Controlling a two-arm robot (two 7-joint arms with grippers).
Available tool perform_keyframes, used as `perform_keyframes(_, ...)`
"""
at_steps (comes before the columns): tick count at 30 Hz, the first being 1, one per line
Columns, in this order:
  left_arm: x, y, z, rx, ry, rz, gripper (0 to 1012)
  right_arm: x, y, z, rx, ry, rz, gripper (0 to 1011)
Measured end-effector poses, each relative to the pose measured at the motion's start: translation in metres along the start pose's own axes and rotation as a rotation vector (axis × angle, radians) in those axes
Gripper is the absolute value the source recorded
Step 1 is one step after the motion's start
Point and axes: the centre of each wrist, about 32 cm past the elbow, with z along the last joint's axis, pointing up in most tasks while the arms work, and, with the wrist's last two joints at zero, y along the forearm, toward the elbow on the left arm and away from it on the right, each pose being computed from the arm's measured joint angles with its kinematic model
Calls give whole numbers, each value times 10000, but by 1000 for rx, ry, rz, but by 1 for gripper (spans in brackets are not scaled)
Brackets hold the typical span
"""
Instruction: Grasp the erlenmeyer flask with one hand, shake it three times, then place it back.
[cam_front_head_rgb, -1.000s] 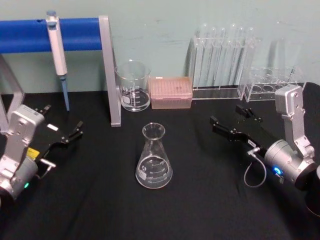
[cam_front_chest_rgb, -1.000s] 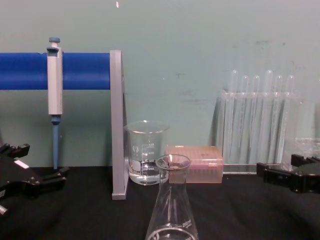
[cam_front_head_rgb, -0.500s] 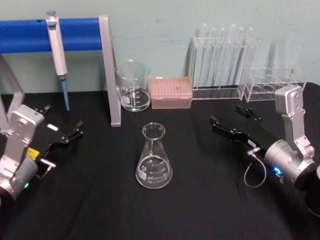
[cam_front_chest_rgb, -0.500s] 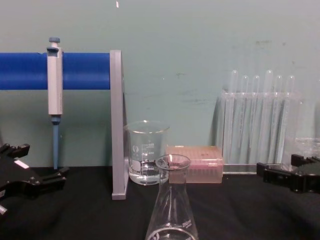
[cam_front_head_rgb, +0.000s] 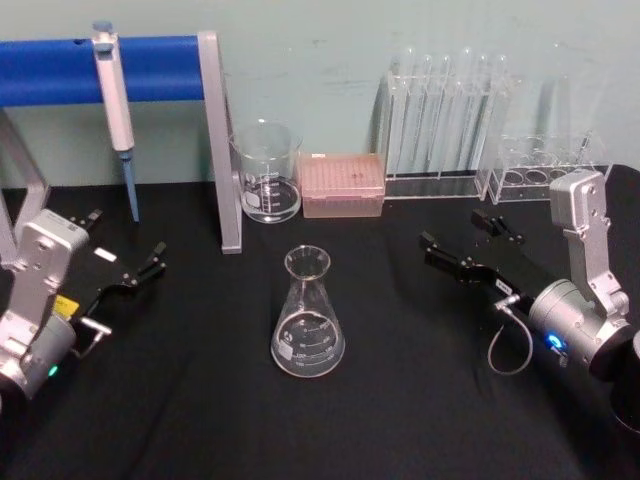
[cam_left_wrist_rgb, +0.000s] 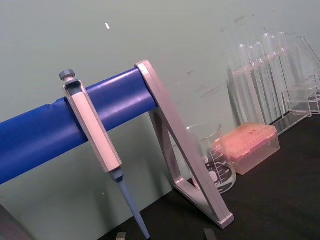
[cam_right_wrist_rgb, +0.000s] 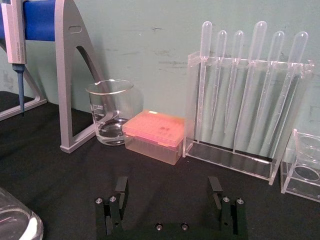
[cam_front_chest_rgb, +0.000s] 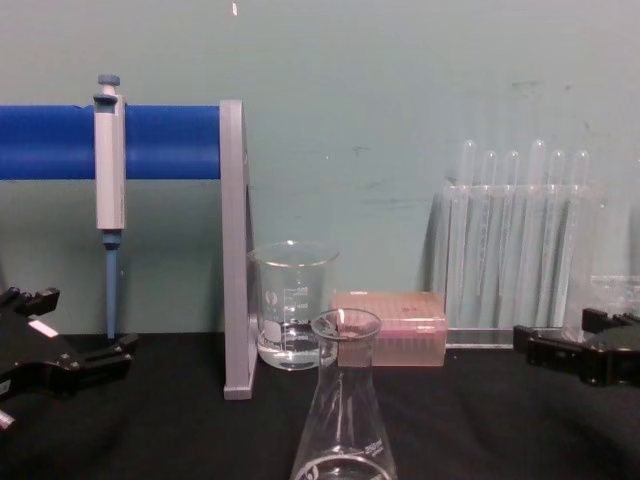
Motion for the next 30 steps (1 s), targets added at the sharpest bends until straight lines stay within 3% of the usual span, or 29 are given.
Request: perform_keyframes(30, 0, 0, 0, 0, 0, 0, 1001, 0, 0, 0, 0, 0, 0, 1000)
